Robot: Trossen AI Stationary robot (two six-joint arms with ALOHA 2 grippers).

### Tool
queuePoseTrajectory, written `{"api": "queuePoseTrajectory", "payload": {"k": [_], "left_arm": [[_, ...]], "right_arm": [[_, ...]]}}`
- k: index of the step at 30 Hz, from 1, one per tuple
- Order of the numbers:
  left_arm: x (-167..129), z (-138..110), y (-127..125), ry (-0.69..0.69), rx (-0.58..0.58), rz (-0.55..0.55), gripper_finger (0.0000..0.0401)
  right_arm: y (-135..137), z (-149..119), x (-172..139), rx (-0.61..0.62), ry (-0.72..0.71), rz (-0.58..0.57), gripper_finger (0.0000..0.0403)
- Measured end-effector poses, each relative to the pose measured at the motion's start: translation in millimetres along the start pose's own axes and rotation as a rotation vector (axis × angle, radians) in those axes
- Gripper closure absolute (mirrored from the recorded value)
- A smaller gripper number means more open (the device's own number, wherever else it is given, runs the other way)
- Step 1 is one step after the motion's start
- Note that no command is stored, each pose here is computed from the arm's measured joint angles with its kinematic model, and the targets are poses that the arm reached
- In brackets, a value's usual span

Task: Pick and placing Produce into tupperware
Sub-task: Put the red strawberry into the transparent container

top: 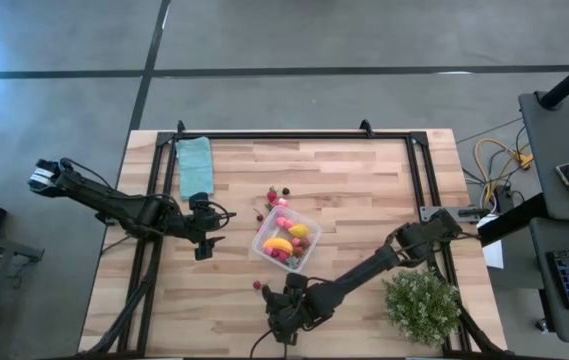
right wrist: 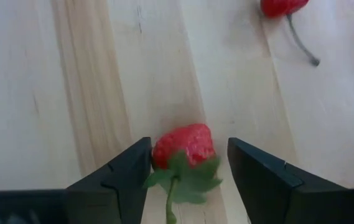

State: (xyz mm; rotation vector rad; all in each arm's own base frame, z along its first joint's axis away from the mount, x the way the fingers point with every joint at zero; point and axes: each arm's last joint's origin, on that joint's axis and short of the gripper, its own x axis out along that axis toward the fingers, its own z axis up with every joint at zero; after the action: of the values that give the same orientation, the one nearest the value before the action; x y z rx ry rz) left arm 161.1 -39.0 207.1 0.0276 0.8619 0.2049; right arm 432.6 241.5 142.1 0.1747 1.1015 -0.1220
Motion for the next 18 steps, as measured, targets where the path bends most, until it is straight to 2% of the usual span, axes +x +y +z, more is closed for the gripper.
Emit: {"api": "queuePoseTrajectory", "payload": {"k": [11,18], "left_arm": [[0.0,0.0,0.0,0.0,0.0,0.0,0.0134],[0.2,-0.3,0.0,0.001,0.0,0.0,0.0134]], "right_arm": [[0.8,2.3,-4.6,0.003,0.005,0.003,0.0251],[0.6,0.0,-3.1,0.026,0.033,0.027,0.0242]]}}
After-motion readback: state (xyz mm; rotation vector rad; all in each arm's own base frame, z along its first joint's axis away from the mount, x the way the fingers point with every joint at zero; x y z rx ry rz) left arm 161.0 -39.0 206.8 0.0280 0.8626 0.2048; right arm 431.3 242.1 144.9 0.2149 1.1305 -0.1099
